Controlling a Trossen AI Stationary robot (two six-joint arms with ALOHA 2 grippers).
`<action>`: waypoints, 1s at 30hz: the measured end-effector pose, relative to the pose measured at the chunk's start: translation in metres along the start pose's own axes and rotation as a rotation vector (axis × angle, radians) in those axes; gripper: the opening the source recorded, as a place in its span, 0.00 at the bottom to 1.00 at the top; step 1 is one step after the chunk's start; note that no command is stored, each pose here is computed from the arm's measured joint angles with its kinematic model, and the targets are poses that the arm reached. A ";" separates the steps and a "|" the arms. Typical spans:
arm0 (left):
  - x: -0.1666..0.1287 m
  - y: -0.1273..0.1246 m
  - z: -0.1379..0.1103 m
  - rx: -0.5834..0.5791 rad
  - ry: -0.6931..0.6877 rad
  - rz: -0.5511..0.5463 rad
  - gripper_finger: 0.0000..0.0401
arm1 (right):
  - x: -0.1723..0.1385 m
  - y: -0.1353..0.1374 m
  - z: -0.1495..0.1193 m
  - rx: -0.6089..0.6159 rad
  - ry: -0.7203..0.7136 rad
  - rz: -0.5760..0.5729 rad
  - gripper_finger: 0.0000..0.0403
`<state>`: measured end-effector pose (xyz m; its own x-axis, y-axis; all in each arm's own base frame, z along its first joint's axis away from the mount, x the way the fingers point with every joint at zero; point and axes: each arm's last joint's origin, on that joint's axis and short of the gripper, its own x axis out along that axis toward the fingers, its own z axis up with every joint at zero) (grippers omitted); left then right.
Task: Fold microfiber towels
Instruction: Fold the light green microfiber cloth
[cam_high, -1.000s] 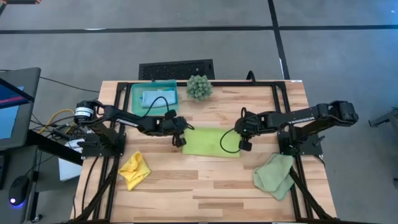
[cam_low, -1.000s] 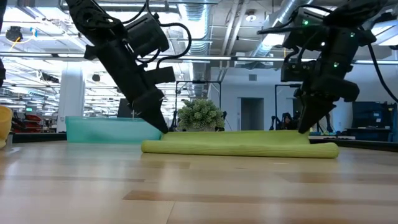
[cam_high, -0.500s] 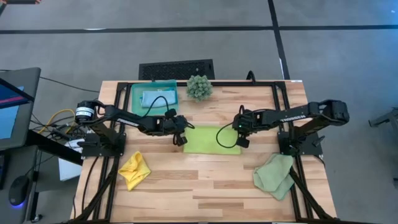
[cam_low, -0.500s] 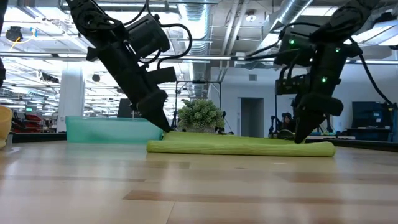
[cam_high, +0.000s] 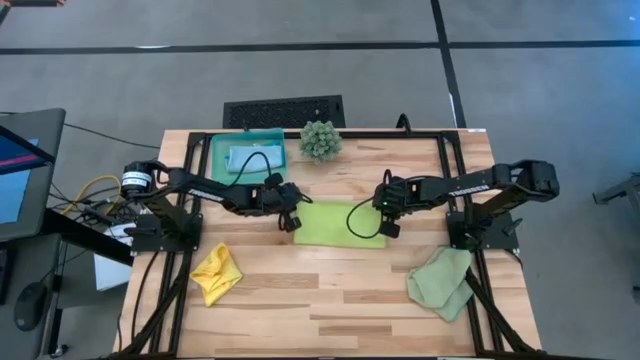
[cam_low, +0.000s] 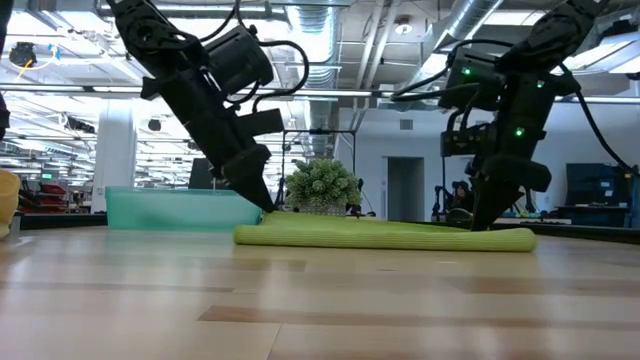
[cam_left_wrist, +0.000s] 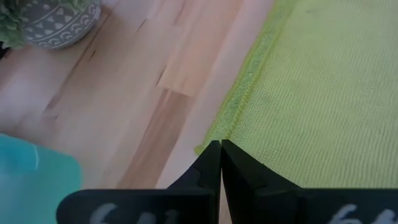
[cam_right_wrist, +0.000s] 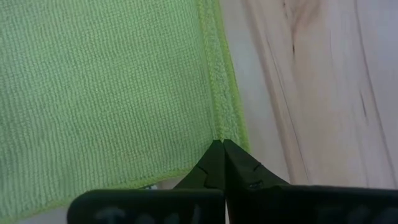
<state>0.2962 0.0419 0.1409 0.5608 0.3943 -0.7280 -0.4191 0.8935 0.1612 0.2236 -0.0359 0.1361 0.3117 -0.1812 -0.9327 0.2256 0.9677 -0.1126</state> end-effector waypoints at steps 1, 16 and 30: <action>0.000 0.000 0.000 -0.005 0.000 0.001 0.00 | 0.000 0.000 0.000 0.000 -0.002 0.000 0.03; 0.001 0.002 0.000 -0.003 0.007 -0.006 0.00 | 0.000 0.000 0.005 -0.025 -0.050 0.000 0.04; -0.003 -0.001 -0.007 0.008 0.060 0.038 0.00 | 0.000 -0.006 0.009 0.012 -0.093 -0.101 0.26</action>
<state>0.2900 0.0383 0.1387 0.5006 0.4145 -0.7600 -0.4332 0.8800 0.1946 0.2306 -0.0431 0.1401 0.3712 -0.2938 -0.8808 0.2713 0.9416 -0.1997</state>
